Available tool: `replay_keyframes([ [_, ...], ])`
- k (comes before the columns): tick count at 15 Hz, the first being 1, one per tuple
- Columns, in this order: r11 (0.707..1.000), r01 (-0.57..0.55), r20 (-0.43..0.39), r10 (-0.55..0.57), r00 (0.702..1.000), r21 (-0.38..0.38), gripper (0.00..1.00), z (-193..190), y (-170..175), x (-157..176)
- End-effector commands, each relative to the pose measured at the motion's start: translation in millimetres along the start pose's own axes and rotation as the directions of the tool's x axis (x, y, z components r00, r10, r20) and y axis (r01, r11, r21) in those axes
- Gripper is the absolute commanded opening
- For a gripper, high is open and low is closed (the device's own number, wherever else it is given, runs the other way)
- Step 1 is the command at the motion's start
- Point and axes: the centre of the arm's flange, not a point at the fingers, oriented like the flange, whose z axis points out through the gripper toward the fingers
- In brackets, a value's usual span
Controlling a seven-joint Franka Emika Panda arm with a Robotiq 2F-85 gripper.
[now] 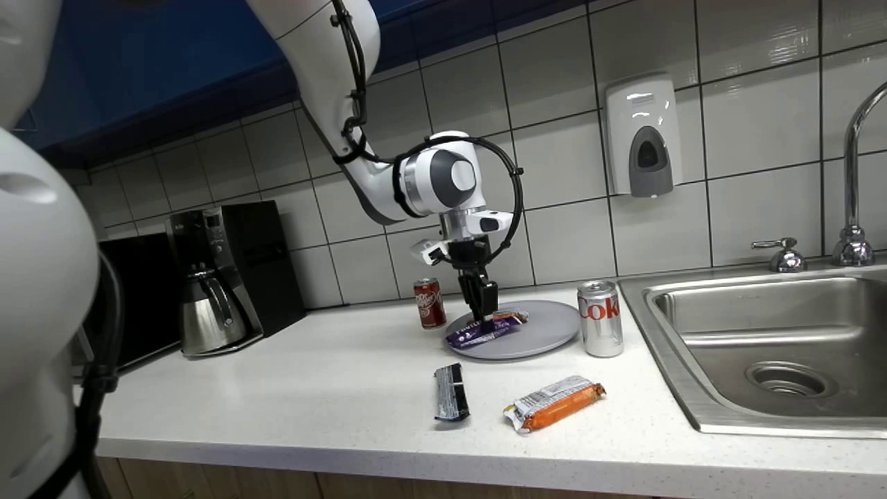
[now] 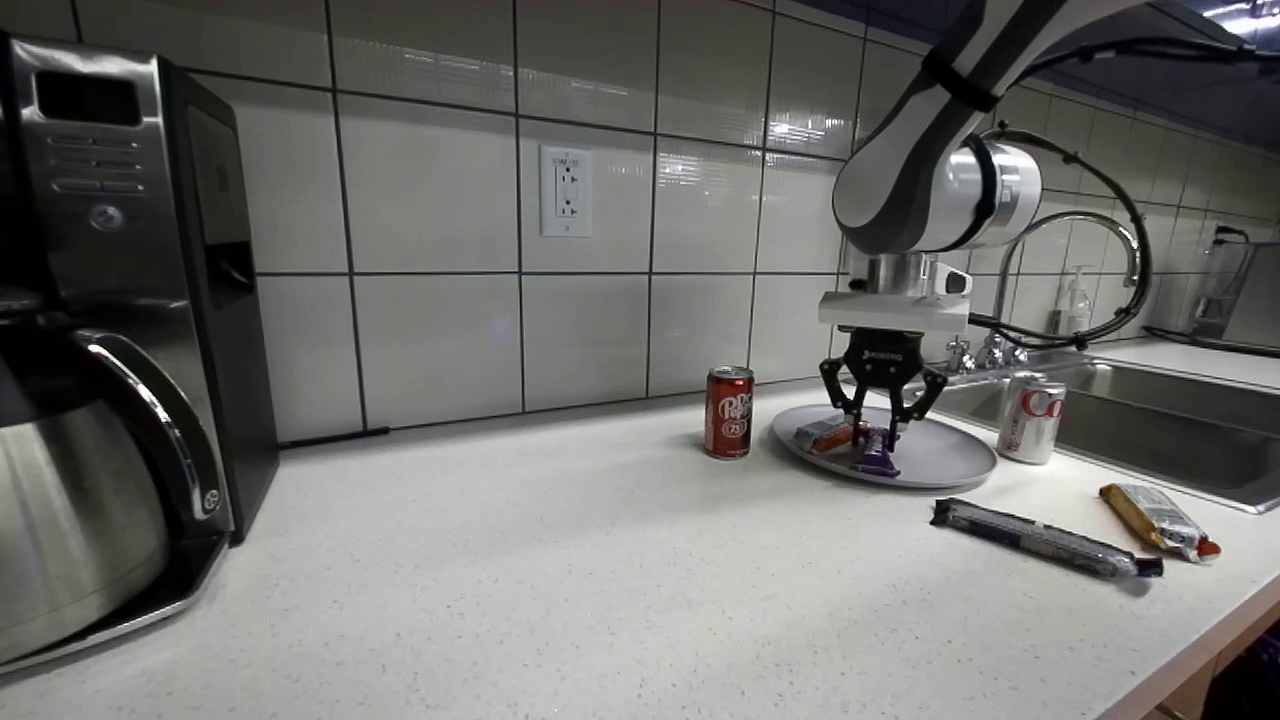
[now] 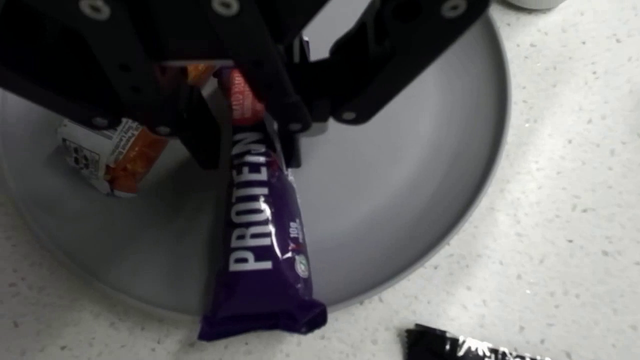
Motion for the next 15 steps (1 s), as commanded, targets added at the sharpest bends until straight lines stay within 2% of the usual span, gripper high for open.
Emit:
replay_keyframes([
  [1,1.000,0.011,-0.010,-0.011,1.000,-0.006,0.70,-14,-10,-1],
  [5,1.000,0.029,-0.022,-0.029,0.999,0.005,1.00,-26,-9,-10],
  [15,0.995,0.103,-0.054,-0.103,0.993,-0.009,1.00,-60,31,-49],
])
